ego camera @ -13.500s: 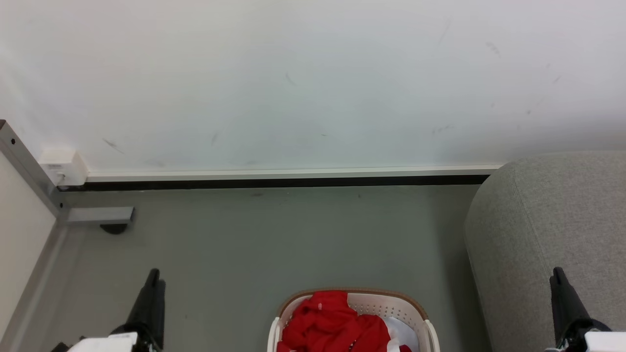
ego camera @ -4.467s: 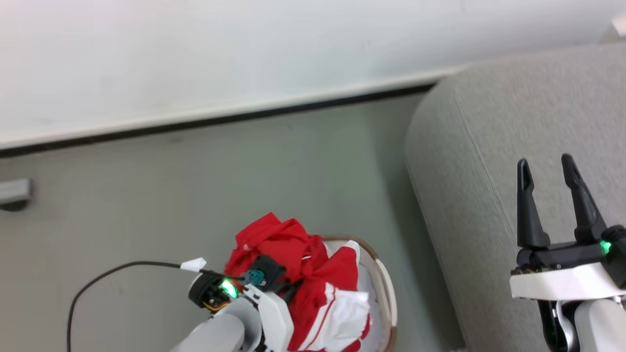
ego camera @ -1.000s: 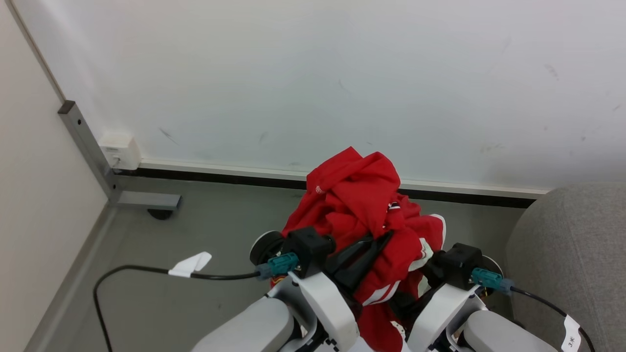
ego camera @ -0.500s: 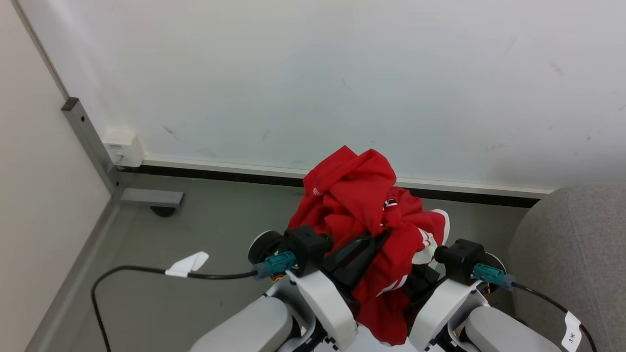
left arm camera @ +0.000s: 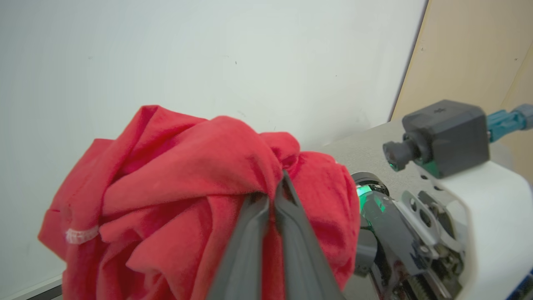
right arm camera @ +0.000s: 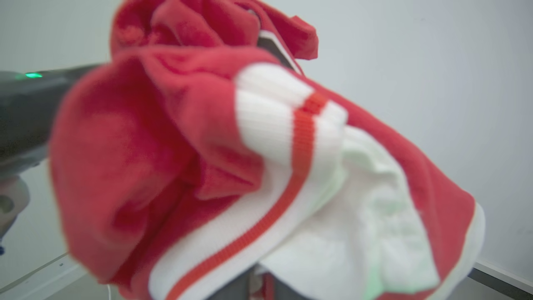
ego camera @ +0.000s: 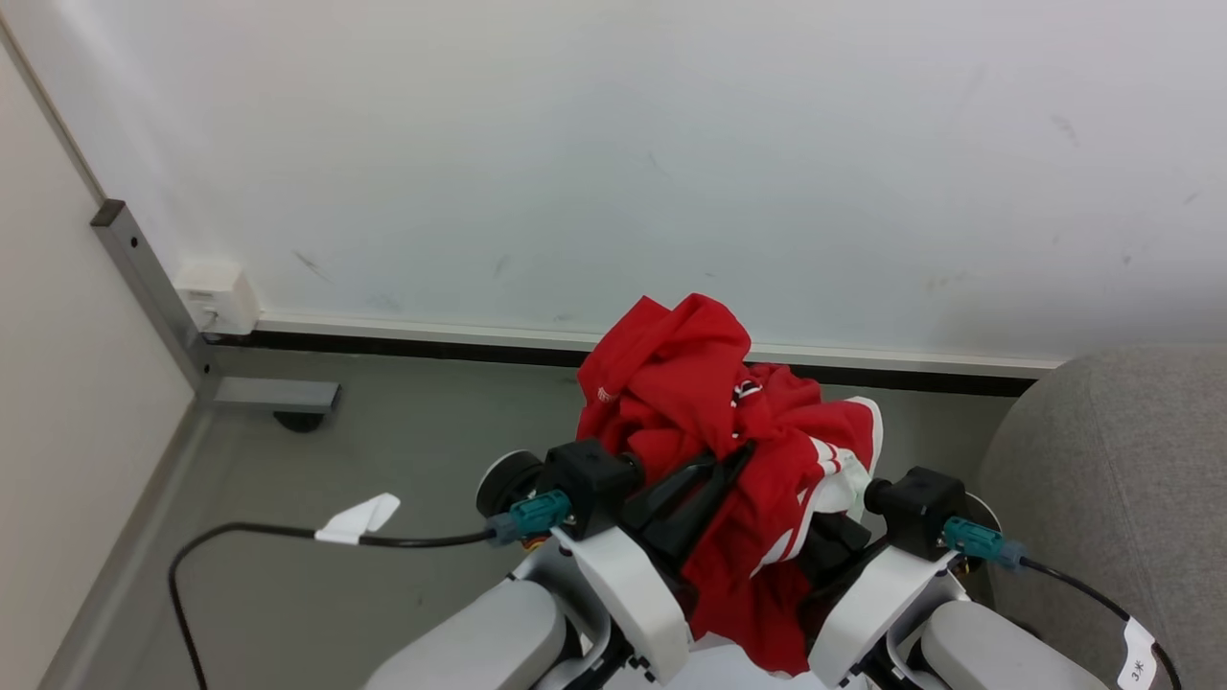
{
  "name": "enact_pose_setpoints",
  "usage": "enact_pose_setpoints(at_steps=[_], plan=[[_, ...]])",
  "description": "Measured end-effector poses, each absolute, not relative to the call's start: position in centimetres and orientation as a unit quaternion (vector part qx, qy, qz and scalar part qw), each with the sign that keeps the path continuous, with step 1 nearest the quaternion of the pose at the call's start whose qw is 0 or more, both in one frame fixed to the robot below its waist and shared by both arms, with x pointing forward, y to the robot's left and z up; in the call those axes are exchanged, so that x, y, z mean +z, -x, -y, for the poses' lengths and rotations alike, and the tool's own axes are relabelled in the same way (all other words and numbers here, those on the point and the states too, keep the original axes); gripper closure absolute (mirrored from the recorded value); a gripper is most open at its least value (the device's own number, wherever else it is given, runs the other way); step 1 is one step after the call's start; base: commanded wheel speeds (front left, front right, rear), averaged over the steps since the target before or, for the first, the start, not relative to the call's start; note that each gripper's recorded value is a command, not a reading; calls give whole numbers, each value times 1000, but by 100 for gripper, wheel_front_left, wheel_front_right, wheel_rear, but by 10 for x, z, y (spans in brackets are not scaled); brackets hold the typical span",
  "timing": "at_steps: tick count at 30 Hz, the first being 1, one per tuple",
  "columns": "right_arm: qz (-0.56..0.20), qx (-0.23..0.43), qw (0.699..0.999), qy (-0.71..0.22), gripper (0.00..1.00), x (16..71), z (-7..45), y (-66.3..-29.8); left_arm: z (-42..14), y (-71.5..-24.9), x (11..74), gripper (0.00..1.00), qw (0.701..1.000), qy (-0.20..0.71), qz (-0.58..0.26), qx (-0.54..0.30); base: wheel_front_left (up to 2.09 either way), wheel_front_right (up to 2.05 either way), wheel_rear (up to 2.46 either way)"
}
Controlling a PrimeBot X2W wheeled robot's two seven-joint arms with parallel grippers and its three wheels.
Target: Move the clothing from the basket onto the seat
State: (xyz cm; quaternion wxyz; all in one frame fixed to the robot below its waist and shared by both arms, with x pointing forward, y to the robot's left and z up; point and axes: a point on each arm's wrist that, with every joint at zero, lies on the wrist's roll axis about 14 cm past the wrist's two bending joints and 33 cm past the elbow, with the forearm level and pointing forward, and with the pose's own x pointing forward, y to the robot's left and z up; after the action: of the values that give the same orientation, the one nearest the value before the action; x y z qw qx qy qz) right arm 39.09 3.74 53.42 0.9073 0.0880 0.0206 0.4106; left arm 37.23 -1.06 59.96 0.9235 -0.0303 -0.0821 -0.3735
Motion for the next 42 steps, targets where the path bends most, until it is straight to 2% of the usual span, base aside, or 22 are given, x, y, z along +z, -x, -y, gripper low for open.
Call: enact_pose_setpoints(at_steps=[11, 12, 13, 14, 15, 32, 42], plan=[[-1, 390, 916, -90, 100, 541, -19, -394, 13, -373, 596, 100, 923, 27, 76, -376, 0, 0, 0], [3, 388, 917, -90, 100, 543, -17, -394, 14, -373, 595, 95, 923, 26, 76, -376, 0, 0, 0], [8, 384, 919, -91, 100, 545, -14, -395, 14, -373, 595, 63, 923, 26, 75, -376, 0, 0, 0], [12, 380, 920, -92, 100, 547, -10, -396, 14, -373, 595, 14, 923, 26, 75, -376, 0, 0, 0], [17, 376, 922, -90, 100, 549, -7, -396, 15, -374, 594, 0, 923, 26, 74, -377, 0, 0, 0], [63, 278, 955, -78, 100, 566, 73, -409, 40, -372, 591, 0, 908, 31, 72, -411, 0, 0, 0], [91, 199, 973, -67, 100, 579, 137, -407, 69, -368, 589, 0, 888, 39, 74, -453, 0, 0, 0]])
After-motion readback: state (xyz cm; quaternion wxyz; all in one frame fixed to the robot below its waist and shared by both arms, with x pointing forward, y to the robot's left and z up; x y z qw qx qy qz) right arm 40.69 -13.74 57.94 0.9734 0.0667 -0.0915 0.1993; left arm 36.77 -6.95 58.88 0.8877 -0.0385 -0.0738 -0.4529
